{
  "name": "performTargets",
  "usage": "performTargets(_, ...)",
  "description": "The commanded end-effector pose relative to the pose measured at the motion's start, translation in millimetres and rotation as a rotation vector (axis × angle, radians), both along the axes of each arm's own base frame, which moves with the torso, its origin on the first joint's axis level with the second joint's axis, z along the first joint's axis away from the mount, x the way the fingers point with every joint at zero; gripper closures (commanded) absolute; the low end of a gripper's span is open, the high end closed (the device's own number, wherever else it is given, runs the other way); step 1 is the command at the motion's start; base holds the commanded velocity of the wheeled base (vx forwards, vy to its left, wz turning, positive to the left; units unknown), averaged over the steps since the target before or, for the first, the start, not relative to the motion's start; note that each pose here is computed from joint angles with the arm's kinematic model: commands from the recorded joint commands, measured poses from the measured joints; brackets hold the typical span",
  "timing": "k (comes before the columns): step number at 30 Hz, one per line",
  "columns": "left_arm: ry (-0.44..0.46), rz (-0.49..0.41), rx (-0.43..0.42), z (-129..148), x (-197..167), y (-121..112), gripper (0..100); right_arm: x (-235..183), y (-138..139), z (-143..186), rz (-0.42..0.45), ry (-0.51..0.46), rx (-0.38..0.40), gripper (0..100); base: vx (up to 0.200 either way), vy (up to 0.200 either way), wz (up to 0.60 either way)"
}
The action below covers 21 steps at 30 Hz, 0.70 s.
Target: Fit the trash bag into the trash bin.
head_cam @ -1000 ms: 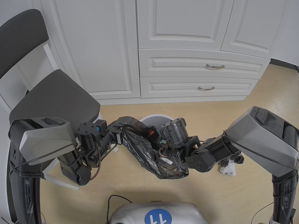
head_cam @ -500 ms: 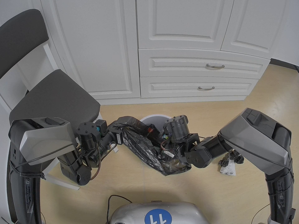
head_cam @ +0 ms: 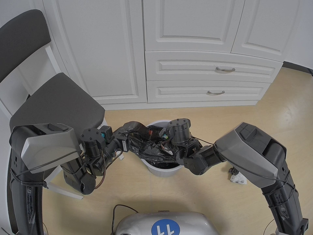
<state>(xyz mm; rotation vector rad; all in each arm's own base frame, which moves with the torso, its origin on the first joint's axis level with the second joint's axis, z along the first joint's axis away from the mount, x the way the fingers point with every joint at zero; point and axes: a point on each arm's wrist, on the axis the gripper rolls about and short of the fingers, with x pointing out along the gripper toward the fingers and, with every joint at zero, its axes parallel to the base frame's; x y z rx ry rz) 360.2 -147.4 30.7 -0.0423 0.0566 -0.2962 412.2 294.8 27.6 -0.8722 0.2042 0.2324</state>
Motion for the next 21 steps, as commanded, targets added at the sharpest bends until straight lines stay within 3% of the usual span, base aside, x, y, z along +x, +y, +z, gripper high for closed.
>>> performTargets(1,0.004,0.000,0.001,-1.8,0.1,-0.1,100,-0.9,2.7,2.0,0.008,-0.031,0.017,0,0.000,0.000,0.00)
performTargets(4,0.005,0.000,0.002,-2.4,0.2,-0.1,100,-6.0,-1.0,14.5,0.016,-0.061,0.033,0,0.000,0.000,0.00)
performTargets(5,0.008,0.000,0.003,-3.5,0.3,-0.2,100,-8.8,-3.1,17.8,0.019,-0.062,0.035,100,0.000,0.000,0.00)
performTargets(13,0.015,0.005,0.006,-7.2,1.5,0.6,100,-22.3,-21.5,37.9,-0.003,-0.050,0.072,100,0.000,0.000,0.00)
performTargets(21,0.018,0.011,0.007,-9.4,3.3,2.5,100,-14.1,-37.0,37.2,-0.053,-0.039,0.126,100,0.000,0.000,0.00)
